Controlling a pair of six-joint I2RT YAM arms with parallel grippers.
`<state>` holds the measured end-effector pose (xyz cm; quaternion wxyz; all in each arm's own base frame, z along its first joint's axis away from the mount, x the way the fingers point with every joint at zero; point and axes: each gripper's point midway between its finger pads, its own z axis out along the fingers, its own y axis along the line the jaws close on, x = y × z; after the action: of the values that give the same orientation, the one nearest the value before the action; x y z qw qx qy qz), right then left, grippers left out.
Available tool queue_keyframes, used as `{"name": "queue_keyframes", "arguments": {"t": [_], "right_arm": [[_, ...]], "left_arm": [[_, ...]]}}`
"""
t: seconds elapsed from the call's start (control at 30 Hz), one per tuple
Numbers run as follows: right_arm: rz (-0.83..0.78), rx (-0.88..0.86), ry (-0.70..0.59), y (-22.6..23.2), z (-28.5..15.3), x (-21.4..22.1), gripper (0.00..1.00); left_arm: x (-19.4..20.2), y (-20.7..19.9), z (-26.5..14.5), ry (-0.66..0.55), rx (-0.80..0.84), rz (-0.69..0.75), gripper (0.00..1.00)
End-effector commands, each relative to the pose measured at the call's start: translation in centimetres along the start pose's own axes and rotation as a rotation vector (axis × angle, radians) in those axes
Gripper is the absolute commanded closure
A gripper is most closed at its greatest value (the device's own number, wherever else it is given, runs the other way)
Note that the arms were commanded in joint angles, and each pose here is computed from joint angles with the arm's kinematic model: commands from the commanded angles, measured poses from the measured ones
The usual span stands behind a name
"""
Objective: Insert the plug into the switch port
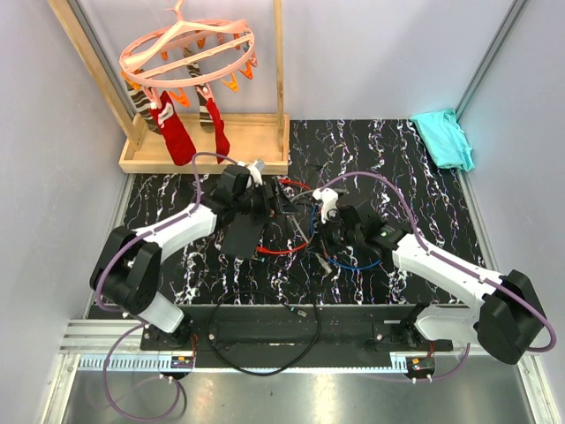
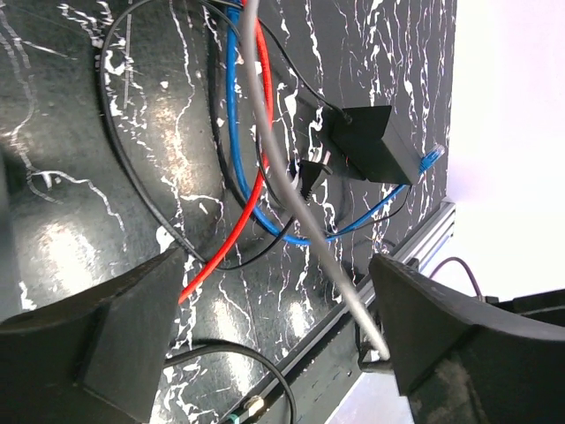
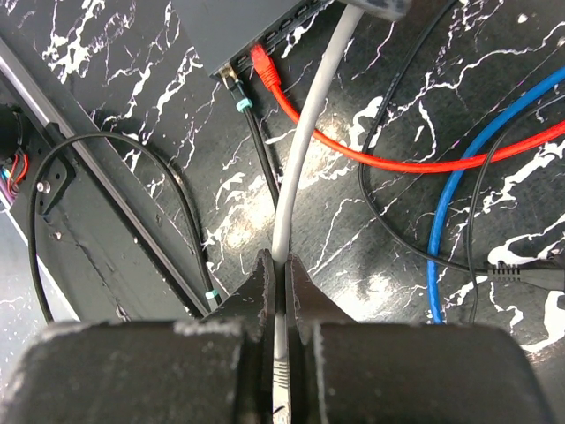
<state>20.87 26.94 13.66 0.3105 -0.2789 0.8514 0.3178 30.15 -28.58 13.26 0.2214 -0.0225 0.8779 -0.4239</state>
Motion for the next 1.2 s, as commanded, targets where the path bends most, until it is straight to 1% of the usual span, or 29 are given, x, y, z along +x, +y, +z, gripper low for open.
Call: {"name": "queue_keyframes", "arguments": {"t": [0.0, 0.13, 0.17, 0.23, 0.27, 0.33, 0.37, 0.47, 0.5, 0.53, 0.6, 0.63, 0.67, 0.73, 0.77, 0.8, 0.83, 0.87, 0.9, 0.93, 1.0, 1.03, 1.07, 1.17], "right_arm": [[-0.025, -0.049, -0.008, 1.0, 0.5, 0.1, 1.0], [-0.026, -0.052, 0.004, 1.0, 0.5, 0.7, 1.0], [-0.032, -0.056, 0.007, 1.1, 0.5, 0.9, 1.0], [-0.036, -0.066, 0.013, 1.3, 0.5, 1.1, 1.0], [-0.04, -0.069, 0.012, 1.4, 0.5, 1.2, 1.0], [-0.04, -0.075, 0.014, 1.5, 0.4, 1.3, 1.0], [-0.042, -0.077, 0.016, 1.6, 0.4, 1.4, 1.0], [-0.043, -0.078, 0.016, 1.6, 0.4, 1.3, 1.0], [-0.042, -0.08, 0.021, 1.6, 0.5, 1.4, 1.0], [-0.042, -0.081, 0.019, 1.6, 0.5, 1.4, 1.0], [-0.033, -0.079, 0.021, 1.7, 0.5, 1.3, 0.99], [-0.02, -0.071, 0.012, 1.7, 0.4, 0.9, 0.94], [-0.009, -0.043, -0.004, 1.4, 0.3, 0.4, 0.78], [0.035, -0.004, -0.046, 1.2, -0.2, -1.2, 0.62], [0.052, 0.063, -0.083, 0.3, -0.5, -2.2, 0.55], [0.079, 0.109, -0.096, -0.4, -0.9, -2.8, 0.45], [0.134, 0.142, -0.14, -0.6, -1.5, -4.5, 0.43], [0.176, 0.224, -0.173, -2.1, -1.8, -5.3, 0.4], [0.232, 0.269, -0.184, -3.2, -2.3, -5.8, 0.37], [0.339, 0.315, -0.235, -4.1, -2.8, -7.0, 0.36], [0.451, 0.365, -0.261, -5.6, -2.7, -7.4, 0.33], [0.542, 0.39, -0.287, -6.5, -2.7, -7.8, 0.32], [0.583, 0.439, -0.295, -7.7, -2.4, -7.6, 0.31], [0.734, 0.504, -0.305, -9.9, -1.5, -6.9, 0.28]], "left_arm": [[-1.4, -2.9, 0.7, -0.022, 0.09, 0.047, 0.17], [-1.0, -3.1, 1.2, 0.0, 0.1, 0.05, 0.32], [-0.7, -3.2, 1.4, 0.007, 0.102, 0.052, 0.39], [-0.4, -3.2, 1.6, 0.021, 0.107, 0.051, 0.46], [-0.2, -3.2, 1.8, 0.03, 0.109, 0.053, 0.54], [0.3, -3.3, 2.0, 0.045, 0.118, 0.06, 0.65], [0.7, -3.4, 2.1, 0.056, 0.122, 0.065, 0.75], [1.5, -3.3, 2.0, 0.07, 0.123, 0.078, 0.88], [2.0, -3.0, 1.9, 0.077, 0.12, 0.078, 0.98], [2.2, -3.0, 1.9, 0.077, 0.123, 0.083, 1.0], [2.6, -2.7, 1.4, 0.065, 0.114, 0.092, 1.0], [2.8, -2.5, 1.1, 0.059, 0.109, 0.104, 1.0], [3.2, -2.1, 0.6, 0.048, 0.1, 0.109, 1.0], [3.4, -1.6, 0.1, 0.019, 0.077, 0.127, 1.0], [3.9, -1.4, -0.6, 0.009, 0.073, 0.138, 1.0], [4.0, -1.0, -0.9, -0.011, 0.055, 0.143, 1.0], [4.3, -0.9, -1.2, -0.022, 0.05, 0.153, 1.0], [4.8, -0.7, -1.9, -0.036, 0.045, 0.16, 1.0], [4.6, -0.5, -2.1, -0.063, 0.028, 0.165, 1.0], [5.0, -0.4, -2.4, -0.073, 0.023, 0.172, 1.0], [5.3, -0.2, -3.3, -0.11, 0.013, 0.182, 1.0], [5.6, -0.2, -3.6, -0.116, 0.012, 0.186, 1.0], [5.9, -0.1, -4.1, -0.125, 0.014, 0.192, 1.0], [6.3, 0.4, -4.8, -0.143, -0.002, 0.191, 1.0]]}}
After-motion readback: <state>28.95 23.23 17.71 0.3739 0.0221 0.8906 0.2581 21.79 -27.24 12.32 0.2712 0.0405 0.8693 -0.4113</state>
